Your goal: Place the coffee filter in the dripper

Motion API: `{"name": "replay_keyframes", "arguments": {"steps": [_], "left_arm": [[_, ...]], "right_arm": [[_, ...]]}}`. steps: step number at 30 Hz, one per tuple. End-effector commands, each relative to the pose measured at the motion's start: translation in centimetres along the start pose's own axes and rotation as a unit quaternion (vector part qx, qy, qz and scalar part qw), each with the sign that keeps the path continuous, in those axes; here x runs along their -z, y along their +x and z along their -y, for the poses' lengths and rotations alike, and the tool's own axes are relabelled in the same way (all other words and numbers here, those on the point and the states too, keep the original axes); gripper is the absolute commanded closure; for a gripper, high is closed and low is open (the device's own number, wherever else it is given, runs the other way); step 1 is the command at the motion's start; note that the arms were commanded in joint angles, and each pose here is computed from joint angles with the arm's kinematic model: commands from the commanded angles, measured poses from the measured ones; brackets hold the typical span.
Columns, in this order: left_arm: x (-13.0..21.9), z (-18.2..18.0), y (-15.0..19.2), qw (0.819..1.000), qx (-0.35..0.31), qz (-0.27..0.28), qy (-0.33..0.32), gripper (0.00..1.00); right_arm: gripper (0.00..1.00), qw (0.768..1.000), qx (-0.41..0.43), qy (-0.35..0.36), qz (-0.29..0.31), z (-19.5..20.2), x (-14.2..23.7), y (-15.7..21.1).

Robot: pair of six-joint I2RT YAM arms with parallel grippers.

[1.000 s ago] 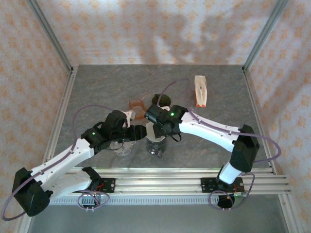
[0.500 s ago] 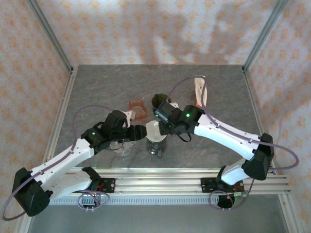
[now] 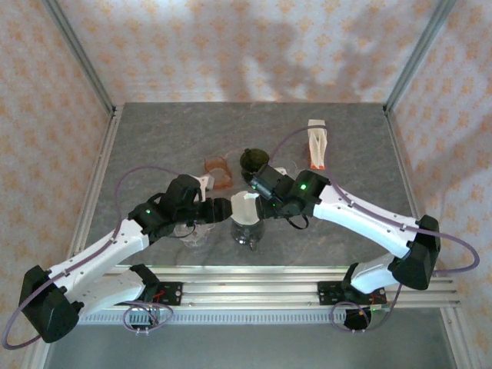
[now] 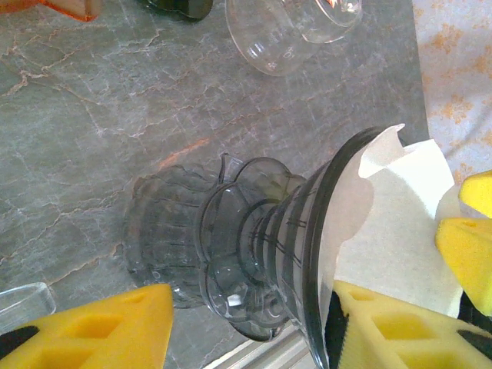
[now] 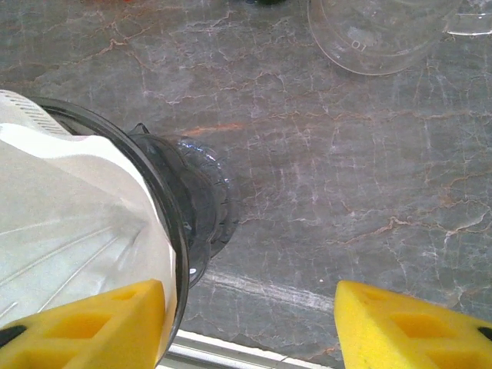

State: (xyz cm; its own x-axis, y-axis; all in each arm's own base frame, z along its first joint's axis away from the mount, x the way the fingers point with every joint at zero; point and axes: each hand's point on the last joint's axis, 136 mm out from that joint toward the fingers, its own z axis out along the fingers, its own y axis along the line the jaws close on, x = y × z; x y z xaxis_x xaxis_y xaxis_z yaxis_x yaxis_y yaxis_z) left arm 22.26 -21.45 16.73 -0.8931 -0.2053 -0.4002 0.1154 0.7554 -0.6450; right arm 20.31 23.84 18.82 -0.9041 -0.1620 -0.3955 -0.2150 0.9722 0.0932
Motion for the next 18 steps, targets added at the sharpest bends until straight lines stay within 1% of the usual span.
{"name": "replay_keyframes", "arguments": {"steps": [1, 4, 8, 12, 18], "left_arm": [[0.0, -0.2, -0.2, 1.0, -0.006, 0.004, -0.013, 0.46], [0.0, -0.2, -0.2, 1.0, -0.006, 0.005, -0.013, 0.46], [0.0, -0.3, -0.1, 1.0, -0.006, 0.005, -0.013, 0.46], [0.2, -0.2, -0.2, 1.0, -0.008, 0.005, -0.014, 0.46], [0.2, -0.3, -0.1, 1.0, -0.007, 0.005, -0.015, 0.45]], "right_arm": [[0.36, 0.999, -0.002, -0.026, 0.021, -0.7, 1.1, -1.0], [0.35, 0.999, 0.008, -0.042, 0.018, -1.5, 1.2, -1.1], [0.35, 0.999, 0.011, -0.034, 0.019, -1.2, 0.9, -0.9], [0.35, 0.999, 0.014, -0.037, 0.024, -1.7, 0.6, -2.2], [0.35, 0.999, 0.027, -0.032, 0.016, -2.6, -0.4, -3.7]]}}
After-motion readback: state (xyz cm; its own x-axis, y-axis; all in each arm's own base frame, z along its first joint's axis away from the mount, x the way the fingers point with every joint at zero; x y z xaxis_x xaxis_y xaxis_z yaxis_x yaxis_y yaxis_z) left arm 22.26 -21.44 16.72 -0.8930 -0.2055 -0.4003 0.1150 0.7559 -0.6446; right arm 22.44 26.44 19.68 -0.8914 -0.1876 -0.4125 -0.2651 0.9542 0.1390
